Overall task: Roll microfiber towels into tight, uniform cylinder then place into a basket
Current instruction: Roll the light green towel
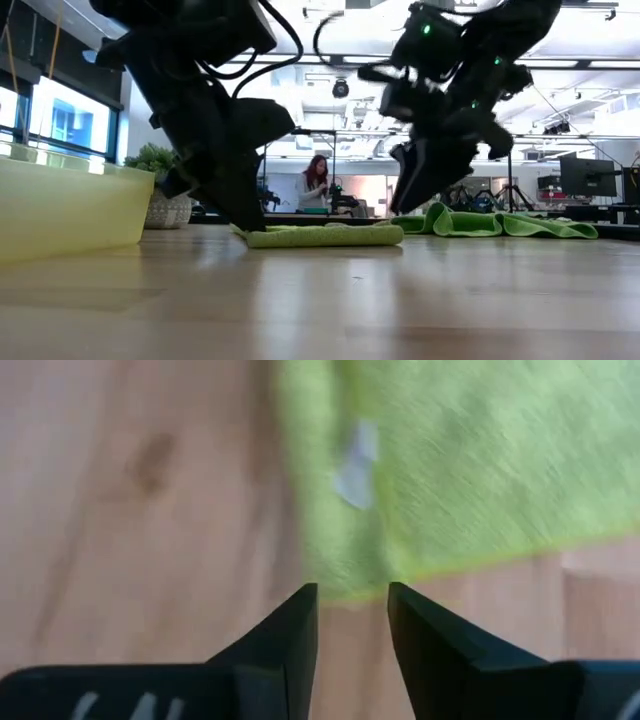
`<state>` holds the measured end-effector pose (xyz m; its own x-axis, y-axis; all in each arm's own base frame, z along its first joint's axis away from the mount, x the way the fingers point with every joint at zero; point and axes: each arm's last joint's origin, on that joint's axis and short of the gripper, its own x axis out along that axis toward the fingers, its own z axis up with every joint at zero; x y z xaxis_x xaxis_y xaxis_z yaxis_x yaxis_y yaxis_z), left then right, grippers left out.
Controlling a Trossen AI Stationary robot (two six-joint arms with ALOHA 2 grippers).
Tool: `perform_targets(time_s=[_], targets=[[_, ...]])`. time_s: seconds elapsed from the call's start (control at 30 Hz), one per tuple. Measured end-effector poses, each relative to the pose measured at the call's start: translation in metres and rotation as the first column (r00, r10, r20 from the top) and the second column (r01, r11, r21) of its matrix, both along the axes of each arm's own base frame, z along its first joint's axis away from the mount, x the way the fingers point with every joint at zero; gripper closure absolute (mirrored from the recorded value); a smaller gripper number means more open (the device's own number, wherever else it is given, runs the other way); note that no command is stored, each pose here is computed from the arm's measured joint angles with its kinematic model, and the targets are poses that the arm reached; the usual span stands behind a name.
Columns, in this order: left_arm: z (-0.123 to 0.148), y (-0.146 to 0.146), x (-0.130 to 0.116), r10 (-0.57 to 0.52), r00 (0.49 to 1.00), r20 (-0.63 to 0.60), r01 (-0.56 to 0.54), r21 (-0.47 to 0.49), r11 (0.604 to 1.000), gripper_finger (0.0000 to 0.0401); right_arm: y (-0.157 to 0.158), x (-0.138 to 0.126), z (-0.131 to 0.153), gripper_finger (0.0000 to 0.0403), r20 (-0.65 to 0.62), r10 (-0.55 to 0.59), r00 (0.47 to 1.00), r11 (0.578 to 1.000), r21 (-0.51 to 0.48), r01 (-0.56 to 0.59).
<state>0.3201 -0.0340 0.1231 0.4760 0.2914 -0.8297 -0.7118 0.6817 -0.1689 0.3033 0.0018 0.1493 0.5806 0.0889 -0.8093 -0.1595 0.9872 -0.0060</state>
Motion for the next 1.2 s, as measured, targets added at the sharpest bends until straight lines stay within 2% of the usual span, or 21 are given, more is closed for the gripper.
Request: perform_targets(time_s=[0.17,0.27,0.43,0.6,0.73,0.93,1.07,1.2], targets=[[0.0,0.003,0.001,-0.016,1.0,-0.005,0.016,0.002,1.0,0.0386,0.015,0.003,-0.004,0.0286,0.046,0.156,0.987,0.986,-0.07,-0.153],[0.0,0.003,0.001,-0.018,1.0,-0.006,0.018,0.001,1.0,0.0386,0.019,0.004,-0.014,0.0283,0.049,0.201,0.978,0.973,-0.128,-0.193],[0.0,0.002,0.001,-0.024,1.0,-0.006,0.024,-0.009,1.0,0.0386,0.02,0.008,-0.02,0.0257,0.089,0.215,0.973,0.96,-0.199,-0.194],[0.0,0.002,0.001,-0.032,0.999,-0.006,0.031,-0.024,0.999,0.0386,0.018,0.012,-0.035,0.022,0.078,0.202,0.976,0.96,-0.211,-0.182],[0.001,0.002,0.002,-0.064,0.998,0.0,0.064,-0.009,0.998,0.0386,0.013,0.014,-0.041,0.0215,0.067,0.179,0.982,0.966,-0.198,-0.163],[0.012,-0.002,0.01,-0.189,0.982,0.019,0.188,0.012,0.982,0.0368,0.006,0.012,-0.044,0.0258,0.044,0.134,0.99,0.987,-0.091,-0.13],[0.022,-0.002,0.014,-0.243,0.97,-0.012,0.243,0.039,0.969,0.0337,0.003,0.011,-0.045,0.0303,0.033,0.094,0.995,0.995,-0.046,-0.092],[0.03,-0.003,0.013,-0.293,0.951,-0.098,0.299,0.05,0.953,0.0298,0.002,0.011,-0.045,0.0342,0.028,0.056,0.998,0.998,-0.023,-0.055]])
